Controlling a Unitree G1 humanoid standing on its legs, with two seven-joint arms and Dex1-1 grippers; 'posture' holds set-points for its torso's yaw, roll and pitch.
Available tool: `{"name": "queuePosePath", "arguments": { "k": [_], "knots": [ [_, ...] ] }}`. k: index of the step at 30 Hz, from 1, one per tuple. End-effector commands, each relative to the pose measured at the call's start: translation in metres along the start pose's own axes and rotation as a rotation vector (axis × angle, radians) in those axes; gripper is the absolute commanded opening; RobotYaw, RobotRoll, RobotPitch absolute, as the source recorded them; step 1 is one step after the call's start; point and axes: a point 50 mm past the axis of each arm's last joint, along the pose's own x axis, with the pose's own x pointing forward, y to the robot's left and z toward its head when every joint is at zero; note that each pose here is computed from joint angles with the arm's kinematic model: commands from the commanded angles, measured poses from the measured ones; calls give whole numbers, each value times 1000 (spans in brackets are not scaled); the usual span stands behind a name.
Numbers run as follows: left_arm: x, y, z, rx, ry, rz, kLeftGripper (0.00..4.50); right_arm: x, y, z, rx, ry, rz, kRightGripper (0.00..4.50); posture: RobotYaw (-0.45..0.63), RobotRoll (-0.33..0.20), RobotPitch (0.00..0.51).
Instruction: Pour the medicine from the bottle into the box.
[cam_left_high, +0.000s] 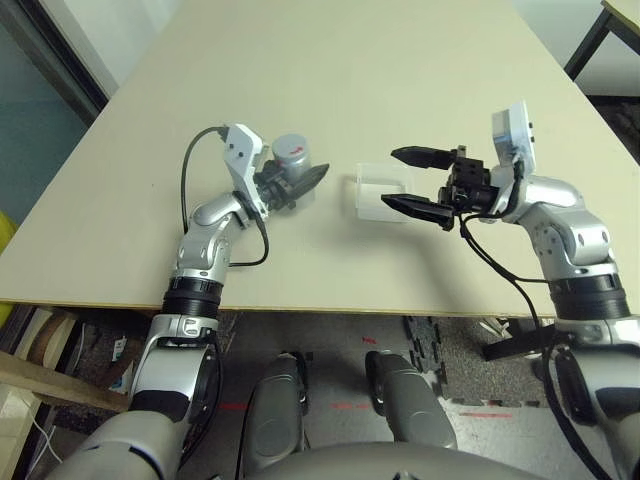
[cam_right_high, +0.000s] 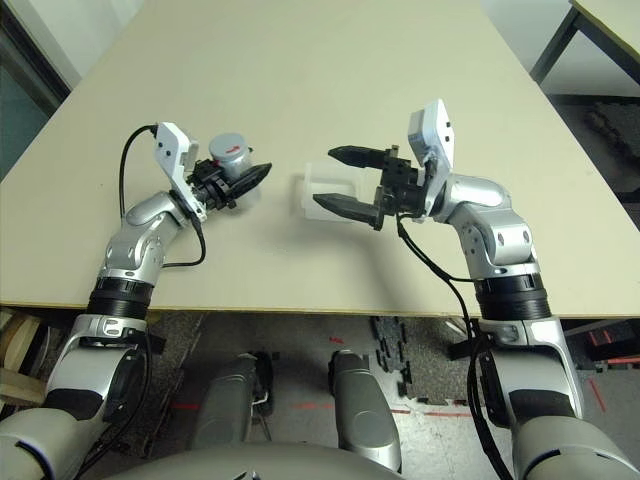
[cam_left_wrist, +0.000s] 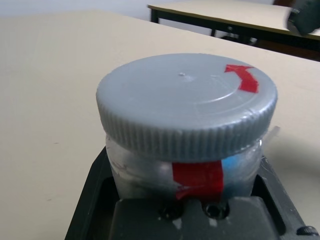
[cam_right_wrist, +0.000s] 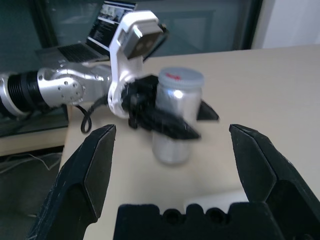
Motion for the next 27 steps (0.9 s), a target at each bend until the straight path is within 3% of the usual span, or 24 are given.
{"name": "queuePosePath", "arguments": {
  "k": [1,10,27],
  "knots": [
    [7,-7,6,8,-1,-68,2613,12,-4,2,13,6,8,4500,-192,0,135],
    [12,-14,6,14,18,-130,2613,35,-13,5,-6,16,52,4500,-190,0,129],
    [23,-24,12,48,8,-193,2613,56,-22,0,-13,51,83,4500,-188,0,127]
  ]
}}
